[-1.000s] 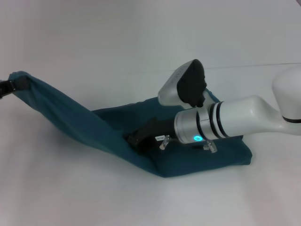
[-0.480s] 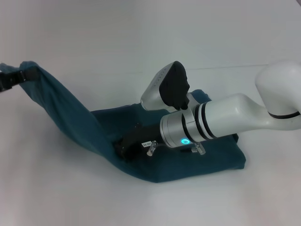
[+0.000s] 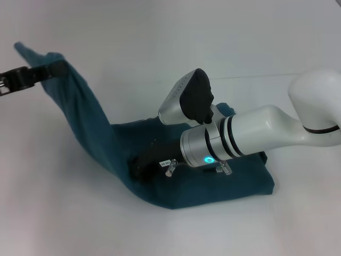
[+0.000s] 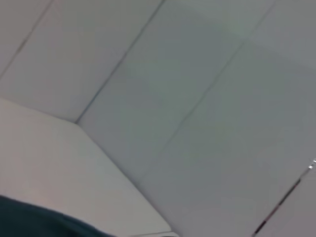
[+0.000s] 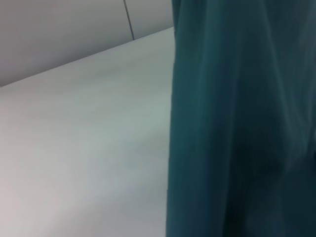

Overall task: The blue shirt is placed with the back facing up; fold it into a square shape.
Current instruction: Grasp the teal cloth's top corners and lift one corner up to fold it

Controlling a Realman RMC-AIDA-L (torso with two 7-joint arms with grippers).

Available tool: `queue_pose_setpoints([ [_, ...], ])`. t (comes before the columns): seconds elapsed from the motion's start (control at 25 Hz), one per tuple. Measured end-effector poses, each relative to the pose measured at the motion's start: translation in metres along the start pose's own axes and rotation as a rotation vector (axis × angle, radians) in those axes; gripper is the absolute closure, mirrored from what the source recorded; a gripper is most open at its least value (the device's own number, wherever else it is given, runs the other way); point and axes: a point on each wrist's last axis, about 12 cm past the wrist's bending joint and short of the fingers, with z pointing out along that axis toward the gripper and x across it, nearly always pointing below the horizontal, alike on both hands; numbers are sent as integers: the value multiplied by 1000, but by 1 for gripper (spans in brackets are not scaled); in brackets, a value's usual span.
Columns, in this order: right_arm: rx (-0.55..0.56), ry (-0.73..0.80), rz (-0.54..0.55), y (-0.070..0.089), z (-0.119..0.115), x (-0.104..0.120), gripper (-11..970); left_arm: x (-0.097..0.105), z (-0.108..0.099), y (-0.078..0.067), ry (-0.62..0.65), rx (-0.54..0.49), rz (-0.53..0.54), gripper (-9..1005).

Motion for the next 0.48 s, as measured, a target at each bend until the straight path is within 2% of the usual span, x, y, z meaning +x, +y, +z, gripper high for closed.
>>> queue_pose_setpoints([
  [0.2,-8,-8,8,1,0,-1,960,-3,16,-7,-6,54,5,885],
  [0.4,-19,-19,26,3,-1,3,948,6,42,-17,-16,143,-8,880],
  [0.48,-22,-22,31,3,-1,5,943,9,46,-19,-22,155,-12,878],
])
